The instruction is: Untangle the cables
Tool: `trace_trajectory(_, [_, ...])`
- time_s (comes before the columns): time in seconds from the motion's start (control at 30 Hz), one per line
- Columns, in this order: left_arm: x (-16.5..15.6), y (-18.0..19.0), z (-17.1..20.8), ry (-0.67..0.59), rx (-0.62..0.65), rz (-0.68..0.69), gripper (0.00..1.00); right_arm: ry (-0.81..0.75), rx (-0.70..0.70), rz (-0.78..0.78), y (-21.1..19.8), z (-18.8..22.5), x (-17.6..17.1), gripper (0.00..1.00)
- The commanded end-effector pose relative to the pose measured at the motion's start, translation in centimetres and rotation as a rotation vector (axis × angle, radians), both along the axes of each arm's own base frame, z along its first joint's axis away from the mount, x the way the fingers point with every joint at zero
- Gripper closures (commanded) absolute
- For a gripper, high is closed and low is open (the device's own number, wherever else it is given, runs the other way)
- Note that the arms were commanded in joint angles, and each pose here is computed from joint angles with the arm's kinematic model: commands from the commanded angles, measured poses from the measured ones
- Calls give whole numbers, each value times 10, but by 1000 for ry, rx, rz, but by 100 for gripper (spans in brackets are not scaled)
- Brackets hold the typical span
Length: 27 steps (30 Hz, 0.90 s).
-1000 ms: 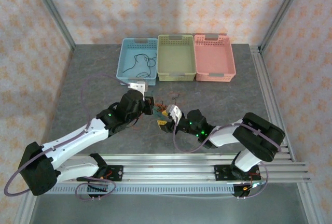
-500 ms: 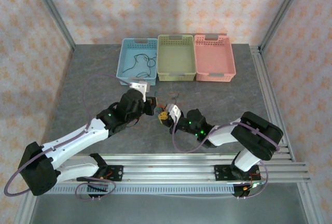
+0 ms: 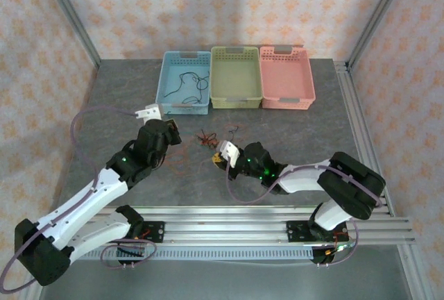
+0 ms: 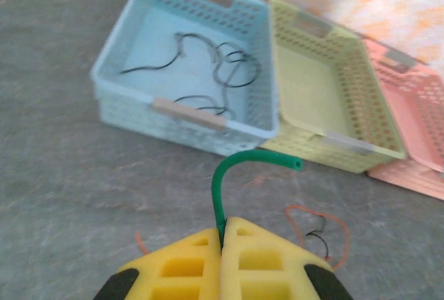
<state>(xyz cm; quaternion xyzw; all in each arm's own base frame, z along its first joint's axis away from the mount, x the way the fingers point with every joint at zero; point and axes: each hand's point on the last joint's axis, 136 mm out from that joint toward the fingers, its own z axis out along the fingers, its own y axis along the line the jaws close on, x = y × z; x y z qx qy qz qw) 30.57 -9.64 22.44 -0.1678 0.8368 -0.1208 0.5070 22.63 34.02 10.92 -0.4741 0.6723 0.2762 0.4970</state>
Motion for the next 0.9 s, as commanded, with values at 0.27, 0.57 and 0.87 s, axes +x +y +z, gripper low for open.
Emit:
trace_trajectory(0.27, [3, 29, 59, 18, -123, 115, 100, -131, -224, -67, -9, -18, 6, 100])
trace_trajectory(0.57, [-16, 34, 106, -50, -219, 80, 100, -134, -276, -135, -15, -25, 18, 100])
trace_trajectory(0.87, [-18, 20, 117, -53, -260, 3, 100, -128, -190, -170, -14, -9, 20, 95])
